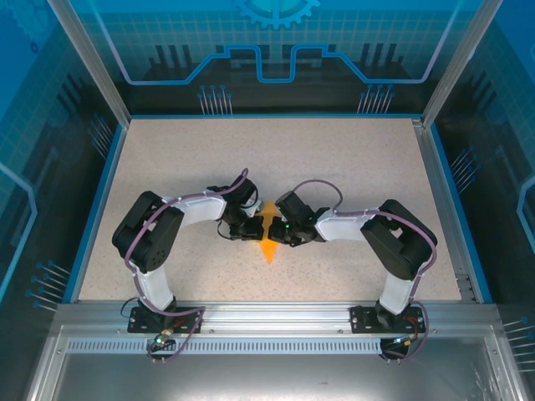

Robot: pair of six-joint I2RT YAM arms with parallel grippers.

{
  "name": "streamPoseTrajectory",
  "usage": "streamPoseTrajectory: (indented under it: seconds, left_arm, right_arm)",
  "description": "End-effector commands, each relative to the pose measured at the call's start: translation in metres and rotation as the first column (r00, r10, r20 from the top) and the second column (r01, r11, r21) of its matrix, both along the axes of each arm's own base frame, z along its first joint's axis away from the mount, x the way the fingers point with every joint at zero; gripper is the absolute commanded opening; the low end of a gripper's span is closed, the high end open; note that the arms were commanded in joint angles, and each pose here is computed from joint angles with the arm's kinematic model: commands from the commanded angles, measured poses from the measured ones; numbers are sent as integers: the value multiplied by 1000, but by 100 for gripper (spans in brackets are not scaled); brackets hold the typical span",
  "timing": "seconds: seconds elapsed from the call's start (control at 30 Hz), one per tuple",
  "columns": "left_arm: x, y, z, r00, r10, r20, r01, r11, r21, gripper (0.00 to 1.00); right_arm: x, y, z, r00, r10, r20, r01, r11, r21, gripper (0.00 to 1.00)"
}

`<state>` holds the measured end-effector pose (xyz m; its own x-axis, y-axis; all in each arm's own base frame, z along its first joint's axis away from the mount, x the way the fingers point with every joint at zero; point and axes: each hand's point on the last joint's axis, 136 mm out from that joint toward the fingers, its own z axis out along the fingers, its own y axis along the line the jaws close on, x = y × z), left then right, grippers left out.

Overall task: Fold a paper plane with a square sheet of paper (pick it up from the middle)
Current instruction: Third fold the triangle at the center of the table.

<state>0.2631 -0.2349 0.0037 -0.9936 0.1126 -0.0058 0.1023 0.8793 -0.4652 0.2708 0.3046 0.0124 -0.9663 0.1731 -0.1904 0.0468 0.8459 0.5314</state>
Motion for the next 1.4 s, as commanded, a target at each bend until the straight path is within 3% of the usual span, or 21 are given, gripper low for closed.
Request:
streamPoseTrajectory:
  seconds: [0.0,0.43,0.67,1.0,1.37]
  left_arm:
    - [-31,55,-65,996,7,-90,20,957,290,6]
    - [-31,56,-64,996,11,-85,15,954,299,6]
    - [-30,56,-63,997,10,-80,14,956,294,6]
    - [-30,52,-60,997,6,-77,15,963,269,6]
    - [-14,30,-28,1000,7,-18,-4,987,160,10]
  right_arm:
    - [7,-51,-20,996,-89,-12,85,980,-181,5]
    - [35,-78,-17,981,-191,14,192,974,-124,5]
    - [44,-83,-5,983,-181,38,185,975,-124,4]
    - [40,-61,33,988,-116,103,122,991,-52,4]
    - [41,-37,26,997,-43,68,44,999,-13,8]
